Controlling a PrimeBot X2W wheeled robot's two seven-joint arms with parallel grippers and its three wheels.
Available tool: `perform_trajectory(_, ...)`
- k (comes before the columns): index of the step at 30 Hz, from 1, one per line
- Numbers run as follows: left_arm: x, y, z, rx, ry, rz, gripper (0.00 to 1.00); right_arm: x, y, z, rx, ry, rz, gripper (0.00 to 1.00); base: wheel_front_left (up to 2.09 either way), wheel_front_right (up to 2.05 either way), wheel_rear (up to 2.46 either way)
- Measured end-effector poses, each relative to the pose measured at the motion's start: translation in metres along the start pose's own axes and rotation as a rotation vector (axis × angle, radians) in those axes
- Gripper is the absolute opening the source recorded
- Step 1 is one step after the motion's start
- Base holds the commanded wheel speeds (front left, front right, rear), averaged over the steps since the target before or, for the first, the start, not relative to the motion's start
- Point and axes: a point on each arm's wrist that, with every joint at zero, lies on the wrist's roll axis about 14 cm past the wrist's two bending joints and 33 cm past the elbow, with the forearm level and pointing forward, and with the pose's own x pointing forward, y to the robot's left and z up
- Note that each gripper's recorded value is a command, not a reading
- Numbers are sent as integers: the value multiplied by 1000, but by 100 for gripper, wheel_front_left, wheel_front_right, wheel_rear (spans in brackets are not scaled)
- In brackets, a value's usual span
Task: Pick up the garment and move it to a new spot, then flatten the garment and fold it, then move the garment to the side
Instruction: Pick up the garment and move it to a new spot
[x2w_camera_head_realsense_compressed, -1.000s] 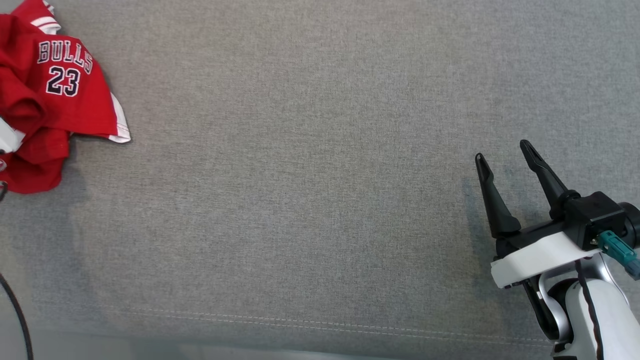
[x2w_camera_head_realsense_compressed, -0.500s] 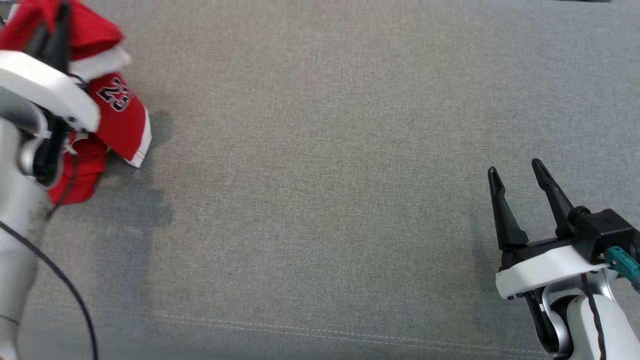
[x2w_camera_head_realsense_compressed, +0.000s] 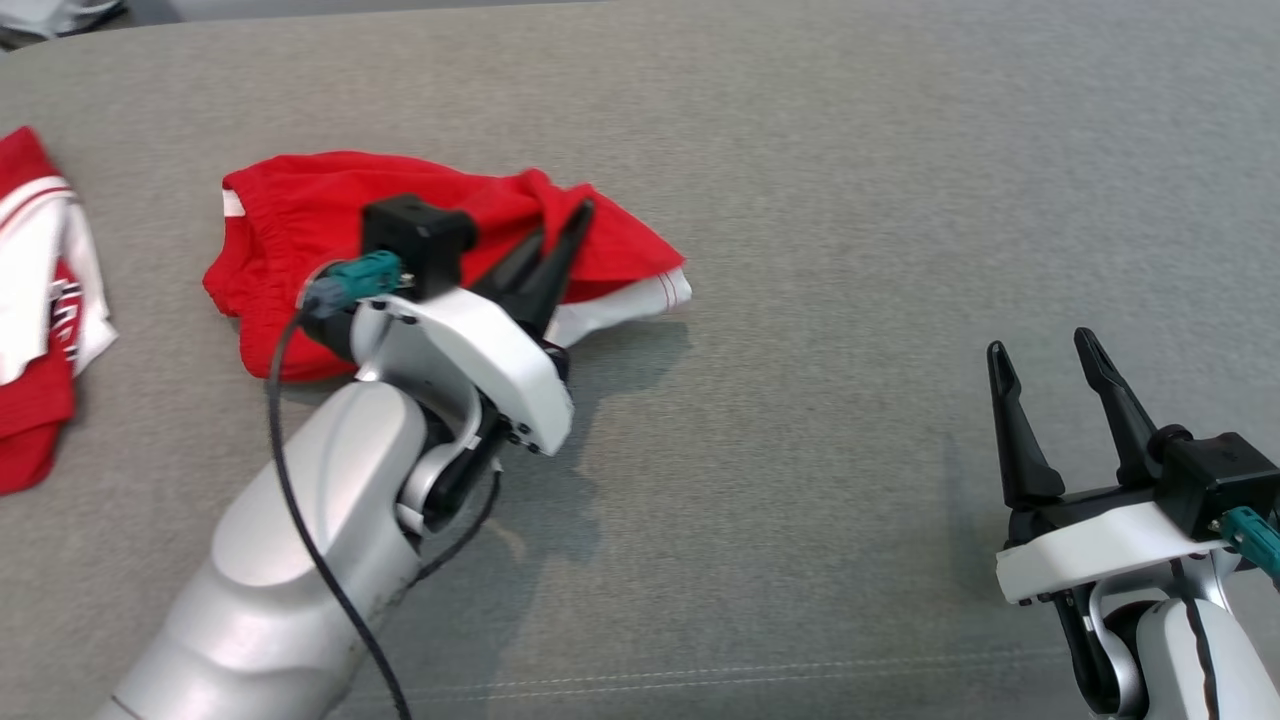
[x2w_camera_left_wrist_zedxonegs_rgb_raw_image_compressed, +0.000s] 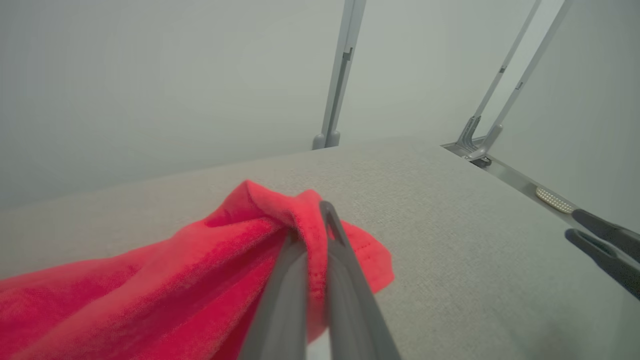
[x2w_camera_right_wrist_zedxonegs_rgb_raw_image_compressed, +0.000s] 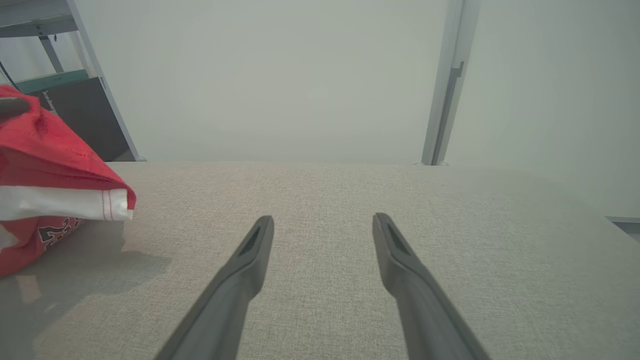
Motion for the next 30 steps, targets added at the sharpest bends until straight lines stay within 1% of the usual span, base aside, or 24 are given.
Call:
perform_trajectory(4, 20, -49, -19, -17, 61, -133, 0, -13, -23, 1, -3, -1, -70, 100, 0, 0, 0)
perform_trajectory(8, 36, -99, -37, -24, 118, -276, 0, -29, -46, 0, 24, -10, -148, 100, 0, 0, 0)
perform_trajectory(13, 54, -149, -51, -33, 155, -415, 0, -53, -72, -5, 37, -1, -240, 100, 0, 0, 0)
perform_trajectory(16, 61, -164, -69, -33, 206, -460, 0, -67, -83, -9, 45, 10, -287, 100, 0, 0, 0)
perform_trajectory(21, 69, -175, -99, -43, 282, -495, 0, -83, -98, -18, 44, 41, -347, 100, 0, 0, 0)
perform_trajectory(22, 69, -176, -106, -43, 300, -500, 25, -84, -100, -20, 46, 46, -355, 100, 0, 0, 0)
perform_trajectory(23, 69, -177, -109, -45, 308, -504, 100, -85, -102, -22, 45, 49, -360, 100, 0, 0, 0)
perform_trajectory(26, 68, -179, -106, -46, 285, -512, 100, -82, -102, -23, 48, 51, -357, 100, 0, 0, 0)
perform_trajectory(30, 62, -180, -85, -23, 204, -524, 100, -74, -96, -21, 52, 39, -333, 100, 0, 0, 0)
